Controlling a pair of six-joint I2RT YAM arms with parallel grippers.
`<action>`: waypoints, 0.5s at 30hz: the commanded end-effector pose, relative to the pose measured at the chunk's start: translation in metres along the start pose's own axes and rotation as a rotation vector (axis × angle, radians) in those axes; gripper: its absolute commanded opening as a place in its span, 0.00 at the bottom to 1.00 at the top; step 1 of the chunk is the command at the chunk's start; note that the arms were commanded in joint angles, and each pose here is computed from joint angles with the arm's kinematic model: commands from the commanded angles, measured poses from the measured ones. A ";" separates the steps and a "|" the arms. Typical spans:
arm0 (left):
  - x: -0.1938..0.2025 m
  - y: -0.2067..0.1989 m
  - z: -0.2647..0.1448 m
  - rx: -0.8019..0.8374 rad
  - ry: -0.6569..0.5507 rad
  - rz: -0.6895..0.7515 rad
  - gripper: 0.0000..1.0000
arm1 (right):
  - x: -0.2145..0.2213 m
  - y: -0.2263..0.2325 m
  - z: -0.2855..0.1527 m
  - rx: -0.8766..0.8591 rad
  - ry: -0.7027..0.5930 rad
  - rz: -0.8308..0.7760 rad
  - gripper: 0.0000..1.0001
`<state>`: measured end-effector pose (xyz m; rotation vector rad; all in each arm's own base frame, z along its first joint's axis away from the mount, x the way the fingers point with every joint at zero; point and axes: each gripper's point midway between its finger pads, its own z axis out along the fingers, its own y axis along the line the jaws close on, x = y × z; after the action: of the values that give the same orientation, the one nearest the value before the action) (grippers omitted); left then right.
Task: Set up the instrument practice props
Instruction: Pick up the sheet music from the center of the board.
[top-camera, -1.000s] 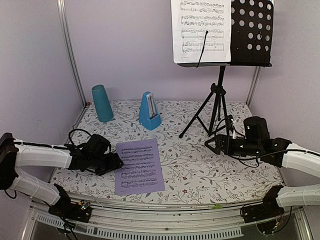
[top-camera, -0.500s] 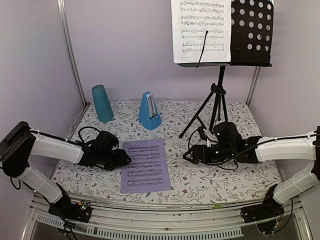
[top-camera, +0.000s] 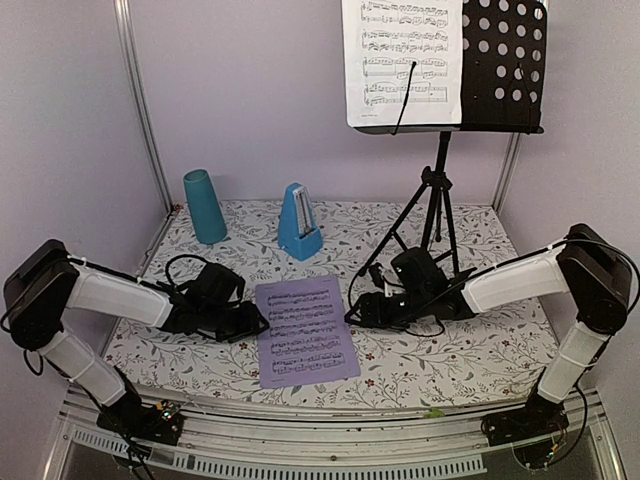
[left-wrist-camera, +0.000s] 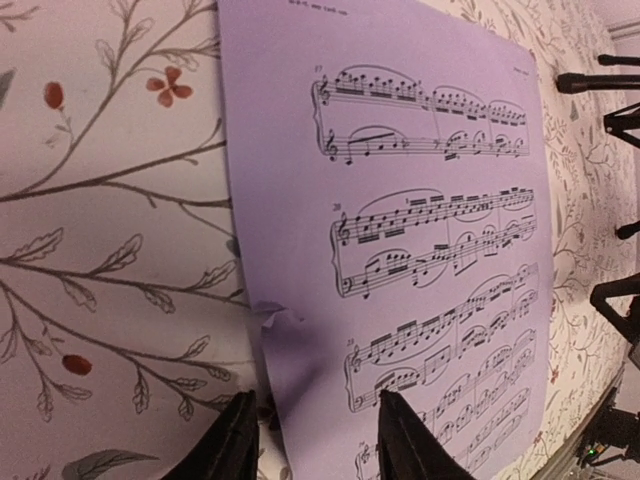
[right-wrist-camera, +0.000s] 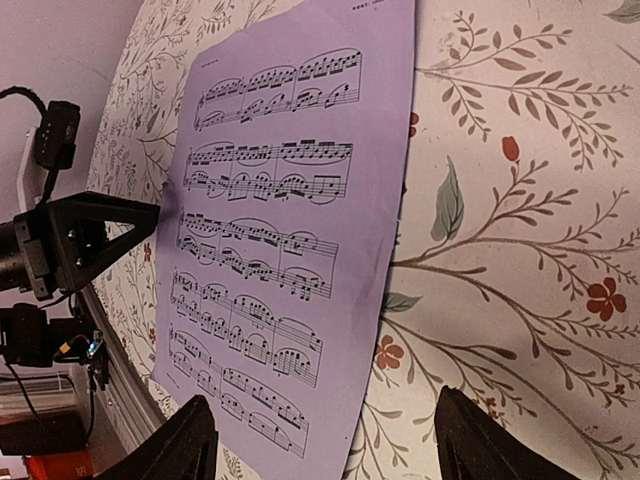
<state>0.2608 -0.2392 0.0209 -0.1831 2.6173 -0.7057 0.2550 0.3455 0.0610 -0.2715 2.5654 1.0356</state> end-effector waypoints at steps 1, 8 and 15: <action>0.010 0.025 -0.008 -0.077 -0.005 -0.003 0.46 | -0.011 0.010 0.015 -0.034 -0.004 0.017 0.74; 0.022 0.015 0.007 -0.013 0.072 -0.015 0.45 | -0.005 0.006 0.040 -0.031 0.050 0.028 0.64; 0.024 0.001 0.013 0.042 0.095 -0.056 0.36 | 0.004 0.010 0.058 -0.053 0.105 0.027 0.57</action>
<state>0.2626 -0.2512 0.0203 -0.1881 2.5919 -0.8066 0.2686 0.3794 0.0326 -0.2779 2.6275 1.0863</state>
